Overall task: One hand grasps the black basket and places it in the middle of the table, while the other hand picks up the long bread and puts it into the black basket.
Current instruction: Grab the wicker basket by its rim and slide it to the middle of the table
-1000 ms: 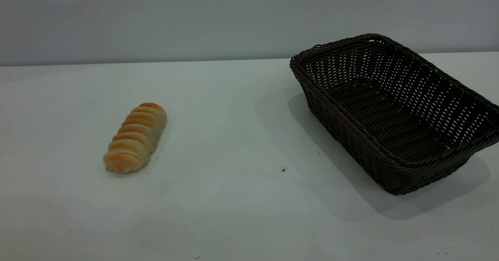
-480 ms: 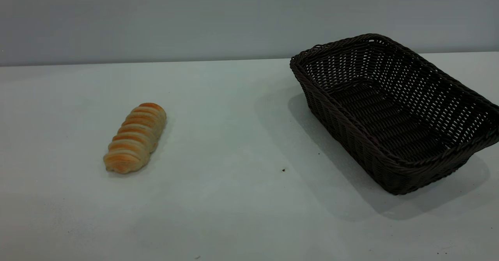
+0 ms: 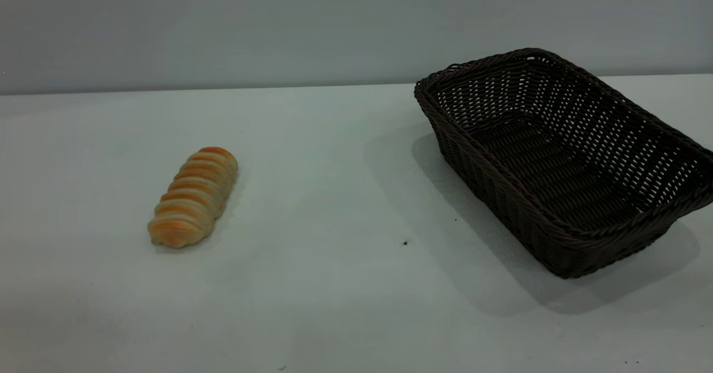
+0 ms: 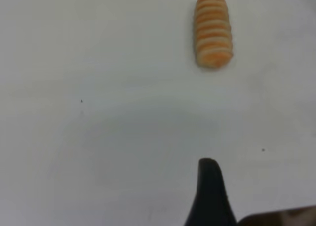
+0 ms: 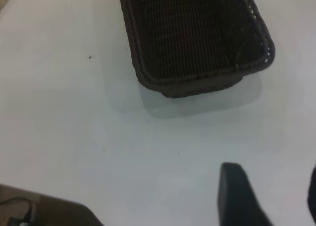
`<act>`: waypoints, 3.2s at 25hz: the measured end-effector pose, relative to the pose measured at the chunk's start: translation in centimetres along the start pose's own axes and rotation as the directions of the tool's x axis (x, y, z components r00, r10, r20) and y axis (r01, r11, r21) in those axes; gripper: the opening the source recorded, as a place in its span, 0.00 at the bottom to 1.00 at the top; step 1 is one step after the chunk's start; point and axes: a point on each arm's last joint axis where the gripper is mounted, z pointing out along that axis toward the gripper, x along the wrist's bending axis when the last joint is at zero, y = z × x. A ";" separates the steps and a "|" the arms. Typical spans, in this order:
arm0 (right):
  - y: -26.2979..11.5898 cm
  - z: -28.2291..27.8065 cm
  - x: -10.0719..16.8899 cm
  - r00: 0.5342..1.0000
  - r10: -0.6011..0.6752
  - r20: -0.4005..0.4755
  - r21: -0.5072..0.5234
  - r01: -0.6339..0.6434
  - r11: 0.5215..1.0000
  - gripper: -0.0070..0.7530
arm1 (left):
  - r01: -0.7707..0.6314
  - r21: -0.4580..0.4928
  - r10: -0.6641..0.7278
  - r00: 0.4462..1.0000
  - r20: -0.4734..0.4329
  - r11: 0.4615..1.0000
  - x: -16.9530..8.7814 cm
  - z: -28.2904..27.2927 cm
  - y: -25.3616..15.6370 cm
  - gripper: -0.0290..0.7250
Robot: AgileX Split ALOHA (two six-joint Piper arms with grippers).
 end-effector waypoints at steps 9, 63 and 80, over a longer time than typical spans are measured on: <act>4.8 8.4 -0.1 0.968 0.224 -0.113 0.232 -0.193 0.953 0.72 | -0.055 0.067 0.055 0.998 0.002 0.996 0.3 4.6 8.1 0.79; -1.9 34.6 -4.3 0.349 0.830 0.436 0.228 -0.935 0.273 0.13 | -0.053 0.108 0.052 0.999 0.016 0.993 0.4 8.7 9.8 0.79; 6.6 42.6 -0.8 0.921 0.373 -0.109 0.714 -0.188 0.674 0.13 | -0.052 0.112 0.050 0.999 0.017 0.992 0.4 8.9 9.9 0.79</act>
